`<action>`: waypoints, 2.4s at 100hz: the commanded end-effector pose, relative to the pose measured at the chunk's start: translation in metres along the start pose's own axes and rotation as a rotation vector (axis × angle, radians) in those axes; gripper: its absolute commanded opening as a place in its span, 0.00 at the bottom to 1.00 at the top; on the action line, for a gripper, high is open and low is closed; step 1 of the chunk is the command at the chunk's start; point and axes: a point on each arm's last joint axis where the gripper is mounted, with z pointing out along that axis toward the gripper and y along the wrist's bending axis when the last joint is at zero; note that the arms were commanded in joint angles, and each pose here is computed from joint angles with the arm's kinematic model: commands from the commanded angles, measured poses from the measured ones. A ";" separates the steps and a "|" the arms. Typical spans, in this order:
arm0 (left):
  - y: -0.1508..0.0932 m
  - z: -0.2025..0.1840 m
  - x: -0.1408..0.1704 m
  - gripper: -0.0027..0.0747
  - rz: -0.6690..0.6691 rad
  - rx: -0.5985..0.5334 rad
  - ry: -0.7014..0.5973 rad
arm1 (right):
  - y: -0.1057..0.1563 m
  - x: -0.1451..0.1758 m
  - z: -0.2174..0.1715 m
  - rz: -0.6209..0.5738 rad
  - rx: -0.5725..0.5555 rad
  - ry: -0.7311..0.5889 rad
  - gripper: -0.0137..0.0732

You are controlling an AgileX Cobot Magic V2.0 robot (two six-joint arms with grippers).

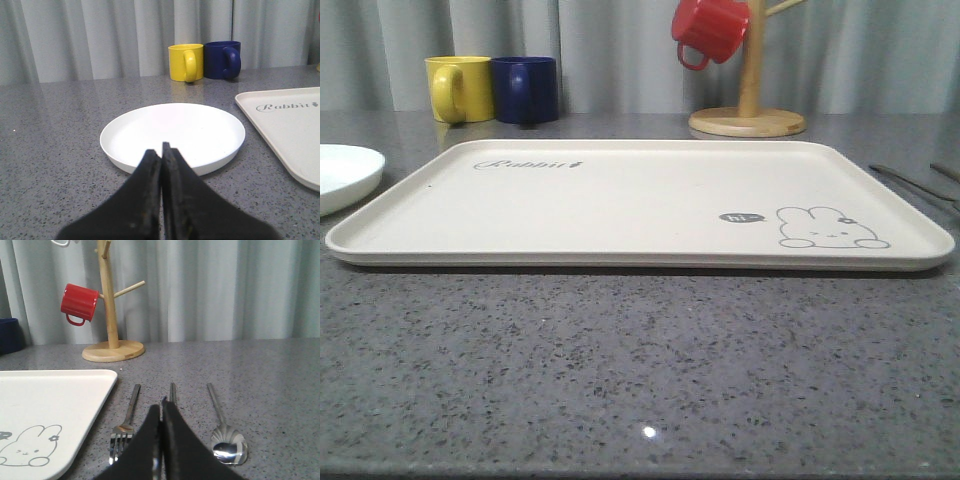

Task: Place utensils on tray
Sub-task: 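Lower the left gripper toward the white plate beside the tray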

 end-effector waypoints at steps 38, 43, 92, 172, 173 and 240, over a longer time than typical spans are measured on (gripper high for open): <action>0.000 -0.003 -0.007 0.01 -0.016 -0.001 -0.112 | 0.001 -0.015 -0.003 -0.011 0.000 -0.125 0.08; 0.001 -0.005 -0.015 0.01 -0.027 -0.002 -0.137 | 0.001 -0.015 -0.003 -0.011 0.000 -0.125 0.08; 0.012 0.012 -0.135 0.01 -0.064 -0.007 0.063 | 0.001 -0.015 -0.003 -0.011 0.000 -0.125 0.08; 0.016 0.110 -0.151 0.01 -0.026 -0.010 0.626 | 0.001 -0.015 -0.003 -0.011 0.000 -0.125 0.08; 0.016 0.110 -0.151 0.01 -0.026 -0.010 0.626 | 0.001 -0.015 -0.003 -0.011 0.000 -0.125 0.08; 0.015 0.109 -0.147 0.72 -0.036 -0.006 0.671 | 0.001 -0.015 -0.003 -0.011 0.000 -0.125 0.08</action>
